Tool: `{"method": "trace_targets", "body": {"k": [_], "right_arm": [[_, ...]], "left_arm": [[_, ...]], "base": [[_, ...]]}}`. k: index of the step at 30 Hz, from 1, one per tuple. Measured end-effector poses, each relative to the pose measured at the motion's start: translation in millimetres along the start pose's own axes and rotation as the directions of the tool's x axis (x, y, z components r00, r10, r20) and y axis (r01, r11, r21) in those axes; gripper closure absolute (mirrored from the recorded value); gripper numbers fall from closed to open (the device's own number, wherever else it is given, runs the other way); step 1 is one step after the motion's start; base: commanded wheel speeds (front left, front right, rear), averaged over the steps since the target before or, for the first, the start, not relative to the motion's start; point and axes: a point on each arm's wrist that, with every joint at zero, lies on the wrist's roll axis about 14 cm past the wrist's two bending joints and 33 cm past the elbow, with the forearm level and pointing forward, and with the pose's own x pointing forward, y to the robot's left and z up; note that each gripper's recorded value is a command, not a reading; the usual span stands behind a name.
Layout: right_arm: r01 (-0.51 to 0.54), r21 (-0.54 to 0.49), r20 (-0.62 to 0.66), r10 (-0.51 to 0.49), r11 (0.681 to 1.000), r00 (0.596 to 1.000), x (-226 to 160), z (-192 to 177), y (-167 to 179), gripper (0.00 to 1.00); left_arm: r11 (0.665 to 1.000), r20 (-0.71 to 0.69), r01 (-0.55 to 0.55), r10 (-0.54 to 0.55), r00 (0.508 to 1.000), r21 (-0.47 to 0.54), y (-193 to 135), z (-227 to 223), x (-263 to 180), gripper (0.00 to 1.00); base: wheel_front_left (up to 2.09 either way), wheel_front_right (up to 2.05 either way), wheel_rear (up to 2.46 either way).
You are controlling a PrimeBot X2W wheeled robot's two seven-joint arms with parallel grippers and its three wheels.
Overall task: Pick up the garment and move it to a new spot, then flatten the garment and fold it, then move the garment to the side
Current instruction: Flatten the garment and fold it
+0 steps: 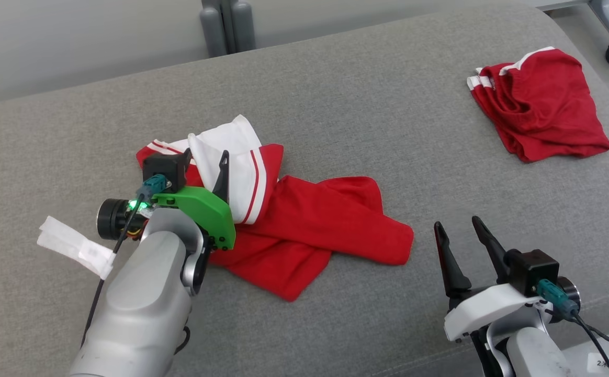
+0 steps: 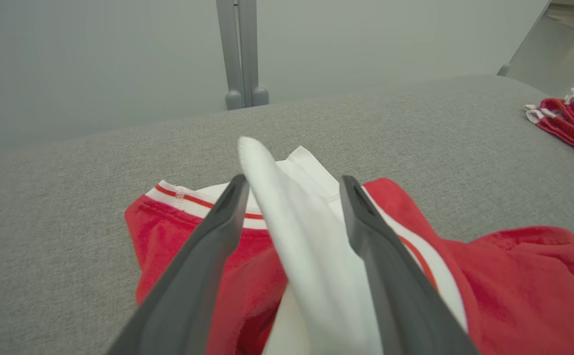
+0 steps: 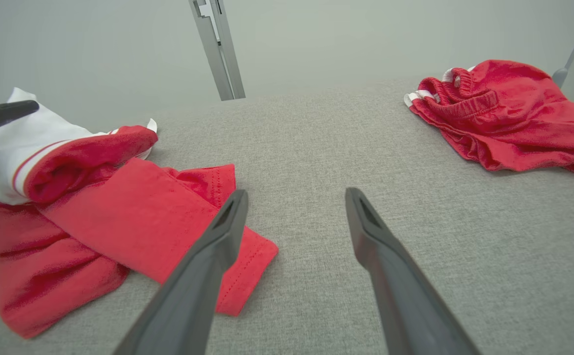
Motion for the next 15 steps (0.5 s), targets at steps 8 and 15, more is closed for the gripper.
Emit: {"method": "trace_targets", "body": {"k": [8, 15], "right_arm": [[0.047, -0.001, -0.009, -0.047, 0.999, 0.999, -4, -4, -15, 0.00], [-0.007, 0.006, -0.004, 0.007, 1.000, 1.000, 4, -4, 2, 0.00]], "left_arm": [[1.000, 0.062, 0.001, -0.002, 0.998, 0.028, -2, 9, 5, 1.00], [0.998, 0.251, -0.064, 0.065, 0.966, -0.010, 13, 62, -15, 1.00]], "base": [[0.00, 0.00, 0.00], [0.00, 0.00, 0.00]]}}
